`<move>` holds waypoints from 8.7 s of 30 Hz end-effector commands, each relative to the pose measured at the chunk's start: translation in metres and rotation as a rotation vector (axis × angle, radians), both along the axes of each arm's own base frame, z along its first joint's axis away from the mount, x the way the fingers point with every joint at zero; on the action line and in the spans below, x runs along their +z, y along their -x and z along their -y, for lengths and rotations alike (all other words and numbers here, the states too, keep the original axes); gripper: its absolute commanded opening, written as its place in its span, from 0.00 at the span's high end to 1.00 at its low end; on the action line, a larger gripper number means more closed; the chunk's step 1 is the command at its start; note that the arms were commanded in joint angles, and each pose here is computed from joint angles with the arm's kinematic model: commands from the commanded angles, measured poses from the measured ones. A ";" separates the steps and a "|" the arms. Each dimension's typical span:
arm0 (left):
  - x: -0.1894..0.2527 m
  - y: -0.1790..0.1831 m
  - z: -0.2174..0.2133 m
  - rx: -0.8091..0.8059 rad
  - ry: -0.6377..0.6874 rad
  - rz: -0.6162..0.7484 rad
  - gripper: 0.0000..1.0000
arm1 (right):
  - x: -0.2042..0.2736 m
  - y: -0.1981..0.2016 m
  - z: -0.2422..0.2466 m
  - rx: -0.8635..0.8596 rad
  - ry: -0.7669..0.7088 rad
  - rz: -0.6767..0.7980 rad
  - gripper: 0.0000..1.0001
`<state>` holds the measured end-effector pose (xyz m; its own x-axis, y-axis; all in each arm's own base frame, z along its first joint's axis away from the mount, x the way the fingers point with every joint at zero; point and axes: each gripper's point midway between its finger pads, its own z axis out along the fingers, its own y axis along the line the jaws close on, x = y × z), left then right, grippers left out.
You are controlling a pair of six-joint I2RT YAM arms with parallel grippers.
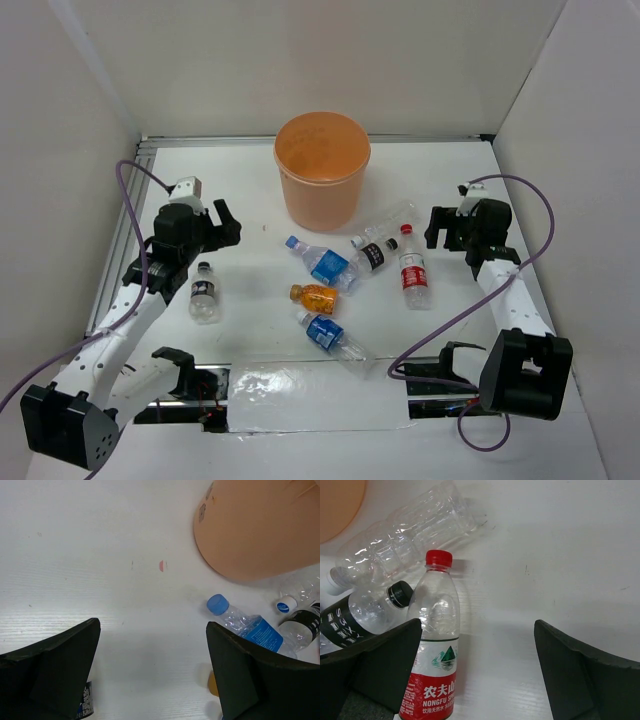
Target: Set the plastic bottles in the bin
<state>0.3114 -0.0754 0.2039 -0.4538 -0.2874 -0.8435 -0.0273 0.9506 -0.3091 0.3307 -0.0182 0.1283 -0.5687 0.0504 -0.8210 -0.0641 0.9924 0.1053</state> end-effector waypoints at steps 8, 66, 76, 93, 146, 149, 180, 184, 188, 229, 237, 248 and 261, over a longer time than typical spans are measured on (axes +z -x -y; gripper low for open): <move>-0.010 -0.001 0.004 -0.023 0.005 -0.019 0.00 | 0.016 -0.007 -0.004 0.039 0.004 0.043 0.00; 0.244 -0.117 0.182 -0.332 0.124 0.391 0.84 | -0.034 0.011 -0.028 0.338 -0.026 -0.219 0.00; 0.177 -0.191 0.232 -0.338 0.056 0.313 0.03 | -0.050 0.012 -0.037 0.383 -0.026 -0.267 0.00; 0.101 0.014 0.189 -0.410 0.166 -0.035 0.02 | -0.065 0.010 -0.039 0.379 -0.046 -0.385 0.82; -0.141 0.190 0.276 -0.001 0.383 -1.147 0.15 | 0.201 -0.106 -0.137 0.820 -0.227 0.433 0.00; -0.143 0.193 0.274 -0.007 0.363 -1.140 0.33 | 0.171 -0.097 -0.118 0.775 -0.244 0.356 0.00; 0.283 -0.055 0.204 -0.126 0.239 0.463 1.00 | 0.077 -0.045 -0.049 0.781 -0.113 0.179 0.59; 0.280 -0.108 0.195 0.000 0.071 0.567 0.99 | 0.076 -0.039 -0.054 0.854 -0.097 0.206 0.34; 0.250 -0.151 0.178 0.116 -0.121 0.558 0.92 | 0.072 -0.018 -0.065 1.048 0.016 0.321 0.09; -0.053 0.108 0.197 -0.612 -0.034 -0.102 0.00 | 0.020 0.028 -0.170 1.679 0.348 0.335 0.72; -0.072 0.095 0.193 -0.241 0.155 -0.552 0.00 | 0.218 -0.009 -0.204 1.377 0.408 0.823 0.68; -0.116 0.106 0.206 -0.078 0.293 -0.829 0.00 | 0.229 -0.121 -0.298 1.366 0.423 0.869 0.37; -0.163 0.114 0.218 -0.047 0.204 -0.929 0.06 | 0.256 -0.099 -0.244 1.205 0.264 0.795 0.00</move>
<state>0.2055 -0.2924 0.0550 -0.9249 -0.3658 -0.1038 -0.2997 0.8692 -0.3933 0.4543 0.2500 0.3406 0.4049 -0.3663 -0.8377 -0.8381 0.2176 -0.5003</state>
